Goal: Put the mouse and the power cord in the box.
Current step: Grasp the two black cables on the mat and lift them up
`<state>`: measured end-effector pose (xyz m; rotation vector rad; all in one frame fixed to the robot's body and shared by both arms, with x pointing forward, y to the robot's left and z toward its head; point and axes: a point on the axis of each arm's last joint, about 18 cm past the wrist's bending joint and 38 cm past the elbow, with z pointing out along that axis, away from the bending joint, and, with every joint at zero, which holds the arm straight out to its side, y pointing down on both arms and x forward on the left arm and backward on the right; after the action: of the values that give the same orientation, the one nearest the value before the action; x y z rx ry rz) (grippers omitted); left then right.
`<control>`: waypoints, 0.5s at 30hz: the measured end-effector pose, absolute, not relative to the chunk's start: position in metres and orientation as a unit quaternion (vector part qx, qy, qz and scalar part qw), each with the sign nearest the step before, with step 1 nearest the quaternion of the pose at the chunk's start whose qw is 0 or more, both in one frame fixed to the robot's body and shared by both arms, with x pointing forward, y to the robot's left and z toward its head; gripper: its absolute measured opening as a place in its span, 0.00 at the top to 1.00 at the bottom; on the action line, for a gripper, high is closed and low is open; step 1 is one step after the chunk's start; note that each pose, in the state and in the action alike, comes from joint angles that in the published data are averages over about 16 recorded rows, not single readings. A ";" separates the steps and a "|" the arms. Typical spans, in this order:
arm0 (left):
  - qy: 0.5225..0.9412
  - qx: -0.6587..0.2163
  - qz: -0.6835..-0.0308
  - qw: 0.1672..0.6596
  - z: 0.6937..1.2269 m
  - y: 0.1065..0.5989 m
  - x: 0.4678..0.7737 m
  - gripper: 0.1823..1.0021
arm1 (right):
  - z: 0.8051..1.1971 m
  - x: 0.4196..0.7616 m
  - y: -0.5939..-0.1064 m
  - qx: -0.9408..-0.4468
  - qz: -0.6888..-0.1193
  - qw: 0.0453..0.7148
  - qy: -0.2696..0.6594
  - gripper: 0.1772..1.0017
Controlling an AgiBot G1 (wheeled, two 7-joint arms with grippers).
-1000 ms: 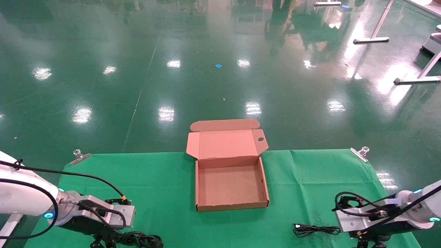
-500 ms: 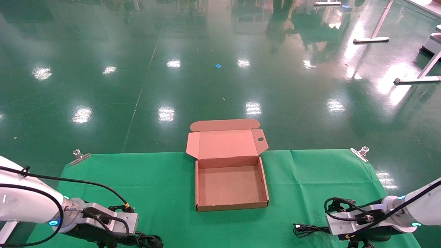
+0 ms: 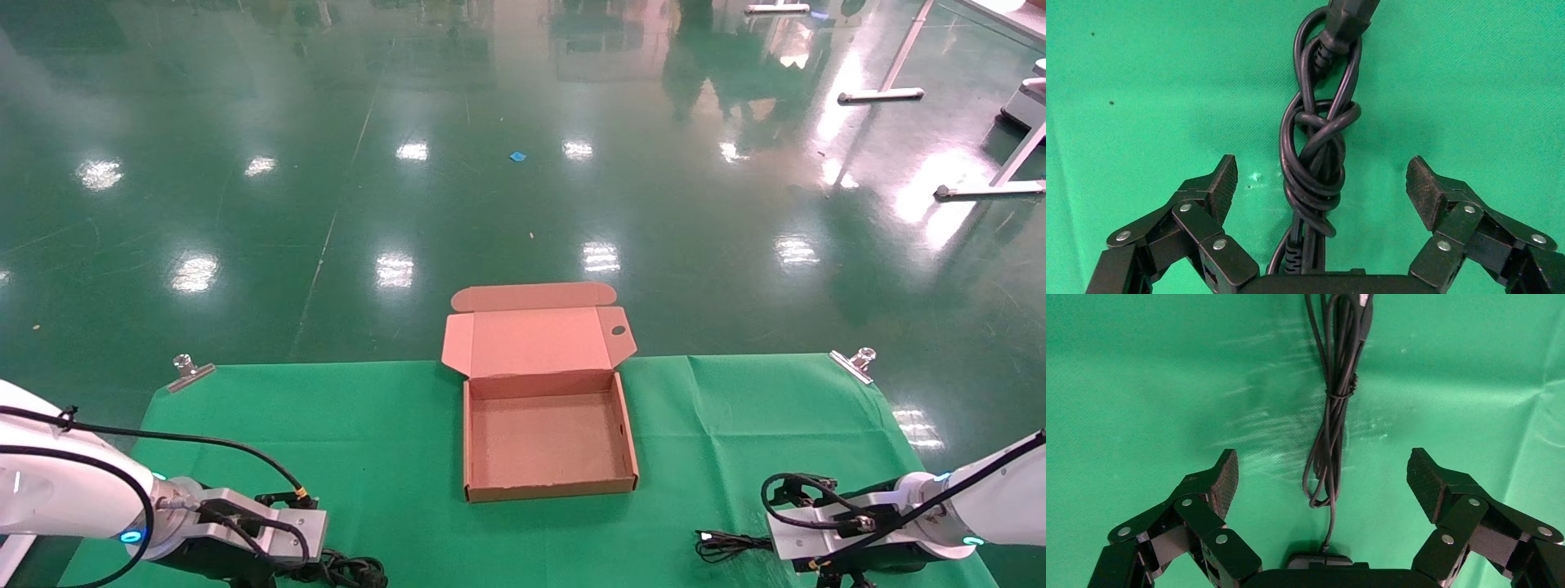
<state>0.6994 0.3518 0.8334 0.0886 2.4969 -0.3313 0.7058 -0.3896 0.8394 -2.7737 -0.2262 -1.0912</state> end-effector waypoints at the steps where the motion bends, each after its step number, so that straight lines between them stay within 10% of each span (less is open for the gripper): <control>1: 0.943 0.033 -0.125 0.306 0.833 0.352 0.700 0.00 | 0.839 0.706 -0.390 -0.925 -0.364 0.076 -0.075 0.00; 15: 0.943 0.030 -0.123 0.307 0.833 0.353 0.700 0.05 | 0.838 0.706 -0.391 -0.925 -0.366 0.076 -0.072 0.09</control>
<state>0.7000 0.3529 0.8329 0.0791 2.4955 -0.3265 0.7062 -0.3907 0.8377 -2.7721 -0.2165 -1.0970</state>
